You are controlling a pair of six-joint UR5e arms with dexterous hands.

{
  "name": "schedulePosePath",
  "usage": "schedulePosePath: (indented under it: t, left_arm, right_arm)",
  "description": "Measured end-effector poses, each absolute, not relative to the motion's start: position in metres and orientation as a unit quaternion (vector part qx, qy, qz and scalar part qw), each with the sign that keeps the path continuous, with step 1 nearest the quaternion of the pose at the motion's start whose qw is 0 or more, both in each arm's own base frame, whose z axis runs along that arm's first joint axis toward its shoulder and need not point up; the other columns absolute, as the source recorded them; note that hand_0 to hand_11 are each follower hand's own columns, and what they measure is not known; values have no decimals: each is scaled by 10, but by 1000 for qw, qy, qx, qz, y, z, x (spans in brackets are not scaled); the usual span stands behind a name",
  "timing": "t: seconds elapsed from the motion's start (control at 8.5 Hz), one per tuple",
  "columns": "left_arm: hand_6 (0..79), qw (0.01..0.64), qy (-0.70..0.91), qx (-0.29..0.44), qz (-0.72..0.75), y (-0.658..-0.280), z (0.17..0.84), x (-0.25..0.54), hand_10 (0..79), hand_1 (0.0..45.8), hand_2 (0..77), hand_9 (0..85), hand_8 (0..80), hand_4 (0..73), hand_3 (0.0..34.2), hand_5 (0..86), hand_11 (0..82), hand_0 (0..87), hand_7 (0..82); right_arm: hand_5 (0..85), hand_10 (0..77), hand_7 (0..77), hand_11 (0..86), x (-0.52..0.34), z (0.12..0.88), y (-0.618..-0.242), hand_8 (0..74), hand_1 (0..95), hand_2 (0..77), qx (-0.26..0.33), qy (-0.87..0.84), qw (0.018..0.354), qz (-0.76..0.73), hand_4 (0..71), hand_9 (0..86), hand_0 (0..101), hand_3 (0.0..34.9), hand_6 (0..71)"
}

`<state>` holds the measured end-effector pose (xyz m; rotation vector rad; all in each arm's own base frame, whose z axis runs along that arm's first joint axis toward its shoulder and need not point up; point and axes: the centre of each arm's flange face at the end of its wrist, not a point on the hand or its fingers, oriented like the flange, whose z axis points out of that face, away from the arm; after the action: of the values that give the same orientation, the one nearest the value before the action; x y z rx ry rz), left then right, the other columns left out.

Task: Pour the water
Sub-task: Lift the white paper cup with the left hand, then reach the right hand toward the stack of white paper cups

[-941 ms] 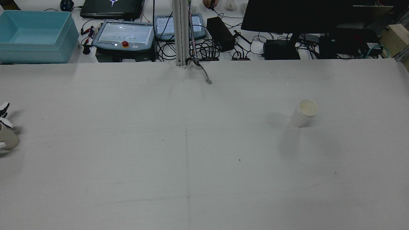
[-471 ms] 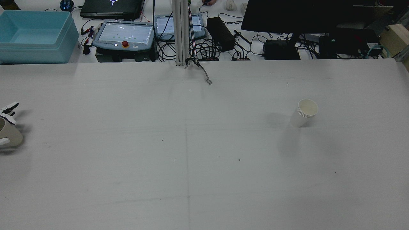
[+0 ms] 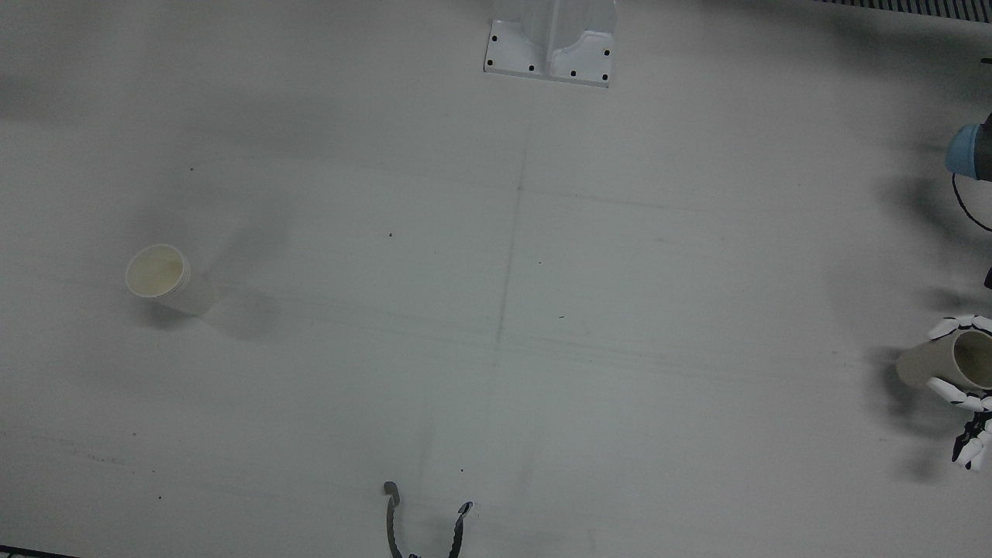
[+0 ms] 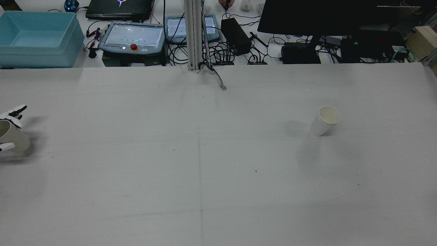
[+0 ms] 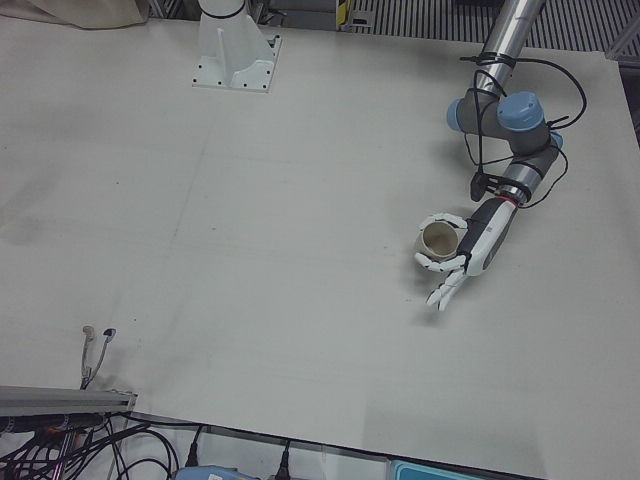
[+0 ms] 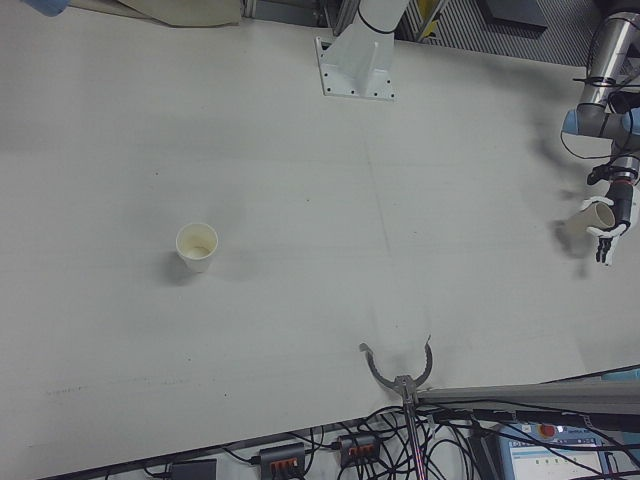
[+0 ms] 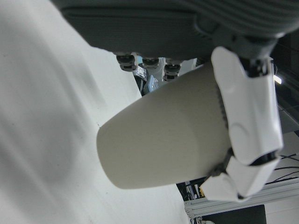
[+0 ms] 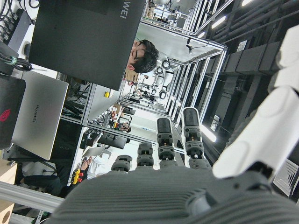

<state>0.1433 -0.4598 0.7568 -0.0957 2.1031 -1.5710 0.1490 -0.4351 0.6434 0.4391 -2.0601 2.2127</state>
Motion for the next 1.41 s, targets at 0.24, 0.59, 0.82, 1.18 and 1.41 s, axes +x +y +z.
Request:
schedulePosePath:
  t: [0.24, 0.59, 0.82, 1.18, 1.41]
  left_arm:
    - [93, 252, 774, -39, -580, -460, 754, 143, 33, 169, 365, 5, 33, 453, 0, 344, 55, 525, 65]
    - [109, 252, 773, -41, -580, -463, 751, 147, 22, 169, 365, 11, 49, 453, 0, 344, 44, 532, 82]
    - [109, 253, 772, -40, -582, -463, 753, 147, 22, 169, 365, 27, 44, 453, 0, 344, 44, 532, 82]
    - [109, 254, 768, -39, -586, -461, 756, 145, 22, 169, 365, 27, 44, 453, 0, 344, 44, 532, 82]
    - [109, 255, 767, -38, -588, -458, 760, 143, 22, 169, 365, 27, 44, 453, 0, 344, 44, 530, 82]
  right_arm:
    - [267, 27, 245, 54, 126, 632, -449, 54, 87, 175, 156, -682, 59, 712, 44, 104, 399, 0, 131]
    - [109, 16, 55, 16, -16, 613, -491, 11, 104, 120, 127, -704, 85, 693, 16, 16, 412, 0, 49]
    - [33, 5, 5, 11, -101, 596, -509, 5, 109, 114, 83, -722, 93, 681, 0, 11, 412, 0, 5]
    - [55, 5, 5, 5, -176, 603, -502, 5, 22, 55, 15, -731, 85, 677, 0, 5, 276, 0, 5]
    - [49, 5, 5, 5, -206, 603, -494, 5, 76, 87, -19, -740, 61, 669, 0, 5, 275, 0, 5]
